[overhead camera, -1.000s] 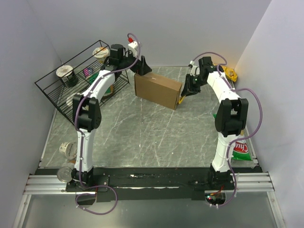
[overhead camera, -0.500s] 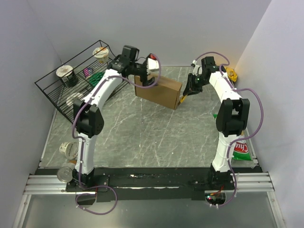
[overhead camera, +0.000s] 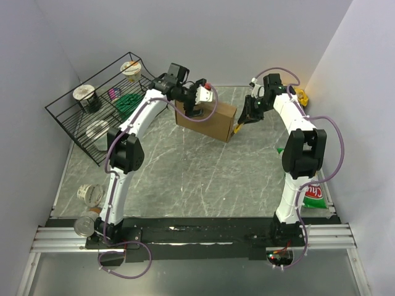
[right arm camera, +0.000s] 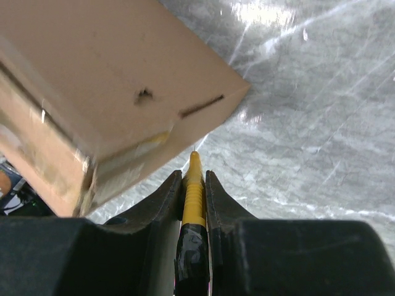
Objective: Unpack the express box
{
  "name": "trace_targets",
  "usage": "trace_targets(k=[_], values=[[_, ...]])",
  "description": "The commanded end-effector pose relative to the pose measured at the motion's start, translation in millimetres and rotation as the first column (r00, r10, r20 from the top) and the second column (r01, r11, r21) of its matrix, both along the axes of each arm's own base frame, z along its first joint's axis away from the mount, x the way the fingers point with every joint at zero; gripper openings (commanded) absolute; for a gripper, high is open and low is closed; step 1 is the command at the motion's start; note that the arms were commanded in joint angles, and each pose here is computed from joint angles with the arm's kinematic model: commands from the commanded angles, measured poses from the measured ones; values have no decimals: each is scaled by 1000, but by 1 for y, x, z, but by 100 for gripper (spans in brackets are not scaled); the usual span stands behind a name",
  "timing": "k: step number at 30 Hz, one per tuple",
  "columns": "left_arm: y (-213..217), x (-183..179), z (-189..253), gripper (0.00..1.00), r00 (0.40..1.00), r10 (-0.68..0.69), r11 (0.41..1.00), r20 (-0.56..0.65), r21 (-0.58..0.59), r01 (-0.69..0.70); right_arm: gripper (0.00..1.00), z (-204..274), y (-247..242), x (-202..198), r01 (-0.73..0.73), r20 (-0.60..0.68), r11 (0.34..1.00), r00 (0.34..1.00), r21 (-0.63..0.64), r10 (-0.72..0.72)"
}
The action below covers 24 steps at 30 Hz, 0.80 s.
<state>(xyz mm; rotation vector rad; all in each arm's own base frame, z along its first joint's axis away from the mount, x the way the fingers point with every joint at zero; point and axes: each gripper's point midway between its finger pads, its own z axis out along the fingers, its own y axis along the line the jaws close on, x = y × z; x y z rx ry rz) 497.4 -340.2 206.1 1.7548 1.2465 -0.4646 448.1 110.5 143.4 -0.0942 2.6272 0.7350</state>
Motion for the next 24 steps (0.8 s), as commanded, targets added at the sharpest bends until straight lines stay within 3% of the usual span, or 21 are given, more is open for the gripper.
trace_targets(k=[1, 9, 14, 18, 21, 24], values=[[-2, -4, -21, 96, 1000, -31, 998, -7, 57, 31, 0, 31, -5, -2, 9, 83, 1000, 996, 21, -11], [-11, 12, -28, 96, 1000, 15, 1000, -5, 12, -15, 0, 32, -14, -13, 23, 81, 1000, 996, 6, -23], [-18, 37, -14, 97, 989, 145, 984, 2, -105, -144, 0, 34, -18, -19, 27, 85, 1000, 996, 1, -27], [-19, 37, -12, 99, 988, 154, 983, -17, -99, -155, 0, 36, -19, -22, 28, 91, 1000, 995, -2, -27], [-14, 25, -17, 92, 987, 150, 984, -50, -85, -154, 0, 38, -20, -22, 31, 101, 999, 994, -7, -30], [-10, 17, -12, 78, 981, 181, 978, -77, -88, -187, 0, 39, -20, -23, 31, 105, 999, 994, -7, -30]])
